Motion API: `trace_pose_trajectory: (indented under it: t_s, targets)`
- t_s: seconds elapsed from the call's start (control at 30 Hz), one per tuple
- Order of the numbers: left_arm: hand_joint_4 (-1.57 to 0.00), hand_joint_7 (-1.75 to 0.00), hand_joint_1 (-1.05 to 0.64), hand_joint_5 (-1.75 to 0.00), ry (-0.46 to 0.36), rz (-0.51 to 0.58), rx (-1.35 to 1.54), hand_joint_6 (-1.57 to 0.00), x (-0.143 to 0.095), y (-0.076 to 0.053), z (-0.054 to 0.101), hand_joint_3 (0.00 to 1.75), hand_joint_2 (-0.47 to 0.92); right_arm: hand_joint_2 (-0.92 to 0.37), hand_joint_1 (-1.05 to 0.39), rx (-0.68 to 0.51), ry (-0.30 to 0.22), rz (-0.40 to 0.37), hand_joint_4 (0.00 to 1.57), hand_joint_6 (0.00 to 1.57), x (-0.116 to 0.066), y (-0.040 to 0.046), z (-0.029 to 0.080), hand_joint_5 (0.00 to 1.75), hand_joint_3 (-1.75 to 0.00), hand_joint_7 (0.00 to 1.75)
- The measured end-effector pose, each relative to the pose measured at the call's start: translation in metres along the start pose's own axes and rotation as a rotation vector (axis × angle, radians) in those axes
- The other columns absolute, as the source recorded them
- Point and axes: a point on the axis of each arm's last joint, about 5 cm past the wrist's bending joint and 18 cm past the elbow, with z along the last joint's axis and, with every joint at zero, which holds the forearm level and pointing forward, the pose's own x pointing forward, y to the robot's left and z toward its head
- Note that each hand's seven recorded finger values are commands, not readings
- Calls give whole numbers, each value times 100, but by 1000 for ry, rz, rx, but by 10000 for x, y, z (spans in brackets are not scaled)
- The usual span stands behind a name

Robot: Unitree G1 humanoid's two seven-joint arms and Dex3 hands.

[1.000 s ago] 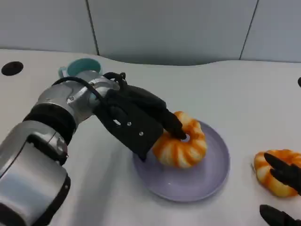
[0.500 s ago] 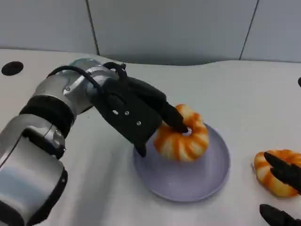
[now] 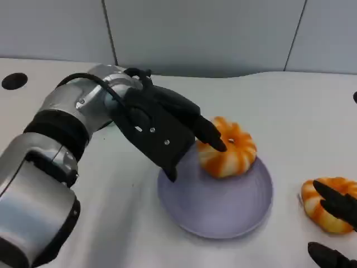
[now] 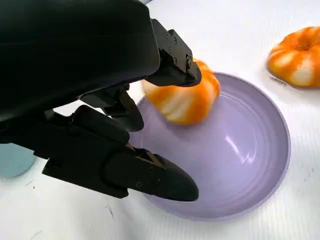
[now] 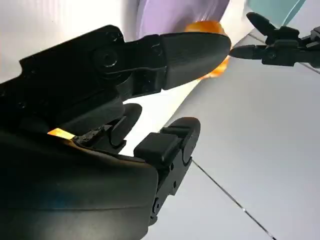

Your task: Grasp the bread from the table and place it into the plate.

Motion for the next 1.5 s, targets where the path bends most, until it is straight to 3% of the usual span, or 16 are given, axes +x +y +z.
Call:
trace_pose_trajectory:
  t_s: [0.17,0.43,0.6,0.83,0.93,1.0,1.17,1.37,1.4,1.43,1.5]
  targets:
    - [-89,-4,-79,-74,-7,1,10,-41,-10,2,2,13,92,-92,-35,-2,0,0,80,59,0,0,0,3,-34,0]
    - [-81,-6,-71,-88,-55,3,-9,-57,-116,38,-24,12,92,-92,-35,-2,-1,-2,82,59,0,-1,2,3,-35,0]
    - [-74,-9,-69,-89,-141,150,-37,-68,-292,-32,-89,15,92,-92,-36,-4,-2,-4,80,59,-8,-8,8,2,-35,0]
    - [-61,-5,-66,-96,-177,404,-199,-69,-568,-450,-295,21,92,-92,-35,-6,-4,-2,80,59,-20,-20,3,2,-35,0]
    - [-44,-1,-63,-86,-161,473,-255,-61,-664,-619,-356,21,92,-92,-36,-6,-6,0,81,59,-19,-23,2,2,-35,0]
    - [-38,0,-62,-76,-156,567,-348,-56,-748,-801,-414,22,92,-92,-36,-5,-4,0,81,59,-23,-26,1,2,-34,0]
    - [-36,-2,-65,-72,-144,690,-552,-58,-861,-1190,-485,20,92,-92,-35,-10,-1,2,84,60,-28,-34,-7,3,-34,0]
    - [-42,-15,-64,-103,-122,912,-810,-76,-771,-1735,-404,16,92,-92,-34,-14,1,7,86,60,-26,-39,-20,4,-34,0]
    - [-41,-29,-62,-114,-106,932,-858,-72,-730,-1827,-374,16,92,-92,-34,-14,1,7,86,60,-26,-40,-21,4,-34,0]
    - [-42,-63,-58,-129,-87,939,-905,-60,-698,-1912,-346,14,92,-92,-34,-14,0,7,86,60,-25,-40,-22,4,-34,0]
    - [-47,-88,-55,-139,-53,938,-969,-53,-694,-2028,-304,12,92,-92,-34,-15,-2,8,88,61,-24,-42,-22,4,-33,1]
